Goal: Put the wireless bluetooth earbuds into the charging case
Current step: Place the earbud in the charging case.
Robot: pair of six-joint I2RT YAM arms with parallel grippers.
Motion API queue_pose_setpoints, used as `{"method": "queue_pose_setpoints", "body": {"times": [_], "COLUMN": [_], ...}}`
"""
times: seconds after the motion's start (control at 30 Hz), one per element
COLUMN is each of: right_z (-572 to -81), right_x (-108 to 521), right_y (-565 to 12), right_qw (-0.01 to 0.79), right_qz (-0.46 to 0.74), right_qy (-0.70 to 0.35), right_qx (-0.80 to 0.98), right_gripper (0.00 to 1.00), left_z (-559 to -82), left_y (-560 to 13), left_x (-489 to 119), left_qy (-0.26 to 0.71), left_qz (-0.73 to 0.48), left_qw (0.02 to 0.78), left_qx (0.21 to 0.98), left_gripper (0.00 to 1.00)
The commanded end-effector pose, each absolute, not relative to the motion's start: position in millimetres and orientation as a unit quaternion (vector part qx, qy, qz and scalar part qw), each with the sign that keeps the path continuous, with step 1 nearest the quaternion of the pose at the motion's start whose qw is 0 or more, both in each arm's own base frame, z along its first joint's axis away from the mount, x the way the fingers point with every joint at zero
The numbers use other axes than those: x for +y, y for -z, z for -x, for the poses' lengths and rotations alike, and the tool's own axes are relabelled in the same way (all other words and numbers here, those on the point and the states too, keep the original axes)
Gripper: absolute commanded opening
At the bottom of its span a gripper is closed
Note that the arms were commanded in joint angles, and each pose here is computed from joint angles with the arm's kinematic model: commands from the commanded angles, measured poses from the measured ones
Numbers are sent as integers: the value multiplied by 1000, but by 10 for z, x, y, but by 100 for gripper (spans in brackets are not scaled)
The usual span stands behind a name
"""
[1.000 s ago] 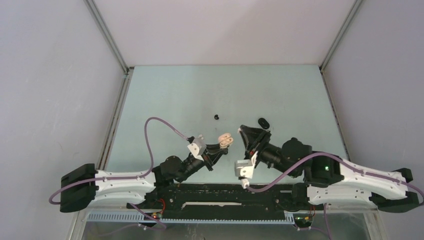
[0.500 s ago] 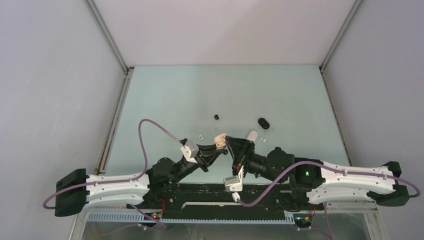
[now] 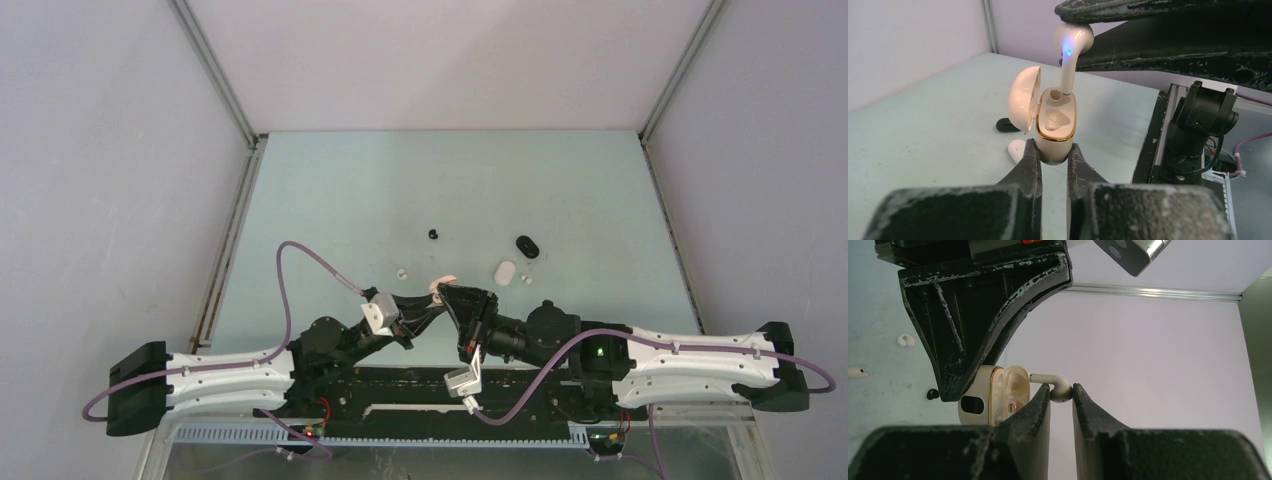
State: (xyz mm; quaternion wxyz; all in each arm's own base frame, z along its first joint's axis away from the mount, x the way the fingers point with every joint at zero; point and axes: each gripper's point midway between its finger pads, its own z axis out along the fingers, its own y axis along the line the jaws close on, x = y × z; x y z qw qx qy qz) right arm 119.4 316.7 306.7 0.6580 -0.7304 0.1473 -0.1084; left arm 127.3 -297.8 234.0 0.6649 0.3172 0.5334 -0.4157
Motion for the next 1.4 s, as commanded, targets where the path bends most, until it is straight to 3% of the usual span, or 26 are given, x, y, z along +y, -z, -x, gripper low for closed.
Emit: {"method": "queue_pose_setpoints", "body": {"times": [0.0,1.37], "right_z": [-1168,-1291], "right_x": [3195,3212], "right_y": [-3241,-2740], "right_qw": [684,630], "right_qz": [708,752], "right_qy": [109,148], "right_qx": [136,126], "right_gripper": [0,0], "left_z": [-1224,-1179], "left_y": [-2495,-2520], "left_x": [-2953,-2904], "left_qy": [424,430], "left_qz": [-319,-319], "left_qw": [681,690], "left_qx": [506,487], "left_gripper": [0,0]}}
